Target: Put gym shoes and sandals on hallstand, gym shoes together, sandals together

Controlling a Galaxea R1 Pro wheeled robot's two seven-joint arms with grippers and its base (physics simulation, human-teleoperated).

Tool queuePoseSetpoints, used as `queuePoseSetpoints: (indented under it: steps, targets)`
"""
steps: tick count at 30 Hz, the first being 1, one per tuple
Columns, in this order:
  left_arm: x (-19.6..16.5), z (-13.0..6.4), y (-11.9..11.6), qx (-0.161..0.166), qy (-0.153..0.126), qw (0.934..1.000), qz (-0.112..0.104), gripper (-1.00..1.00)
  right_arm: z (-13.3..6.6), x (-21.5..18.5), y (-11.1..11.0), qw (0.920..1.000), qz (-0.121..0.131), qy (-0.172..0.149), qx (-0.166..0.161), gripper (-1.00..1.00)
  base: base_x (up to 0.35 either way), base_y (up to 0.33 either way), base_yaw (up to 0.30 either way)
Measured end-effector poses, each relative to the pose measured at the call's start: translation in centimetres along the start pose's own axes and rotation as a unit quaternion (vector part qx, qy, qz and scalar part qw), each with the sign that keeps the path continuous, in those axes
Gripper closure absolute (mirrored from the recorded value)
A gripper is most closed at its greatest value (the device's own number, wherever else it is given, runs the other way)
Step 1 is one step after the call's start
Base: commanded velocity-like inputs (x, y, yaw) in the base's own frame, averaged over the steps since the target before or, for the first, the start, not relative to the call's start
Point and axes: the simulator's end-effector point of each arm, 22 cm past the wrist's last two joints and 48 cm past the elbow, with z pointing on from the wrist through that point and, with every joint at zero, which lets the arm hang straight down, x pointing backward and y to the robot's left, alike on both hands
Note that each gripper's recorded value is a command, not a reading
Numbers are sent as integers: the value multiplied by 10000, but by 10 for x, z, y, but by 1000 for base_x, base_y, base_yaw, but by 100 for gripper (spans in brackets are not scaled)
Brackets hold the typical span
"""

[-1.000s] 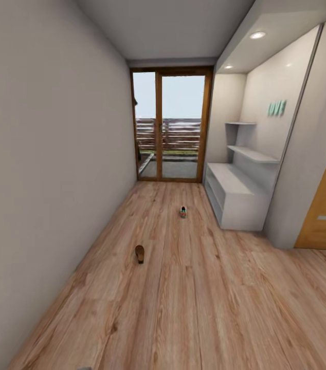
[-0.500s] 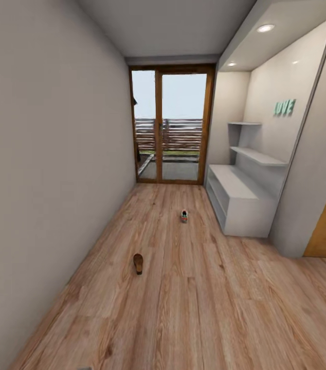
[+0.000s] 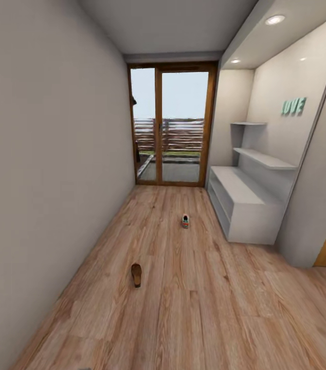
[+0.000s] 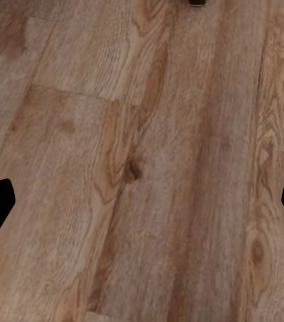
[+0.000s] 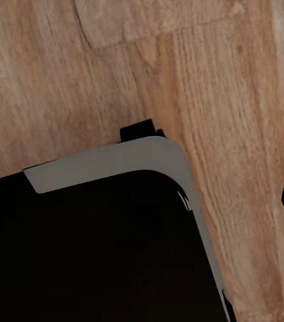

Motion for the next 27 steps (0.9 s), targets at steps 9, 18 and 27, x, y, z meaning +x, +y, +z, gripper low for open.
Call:
queuePoseSetpoints:
  steps: [9,18,27]
  targets:
    - [1,0,-3,27,6,10000,36,-100,0,1,0,10000,17,14,2,-100,345,0,0]
    - [0,0,-5,39,7,10000,32,-100,0,3,-1,10000,27,36,4,-100,346,0,0]
    - [0,0,-5,40,6,10000,34,-100,0,2,-2,10000,45,23,13,-100,345,0,0]
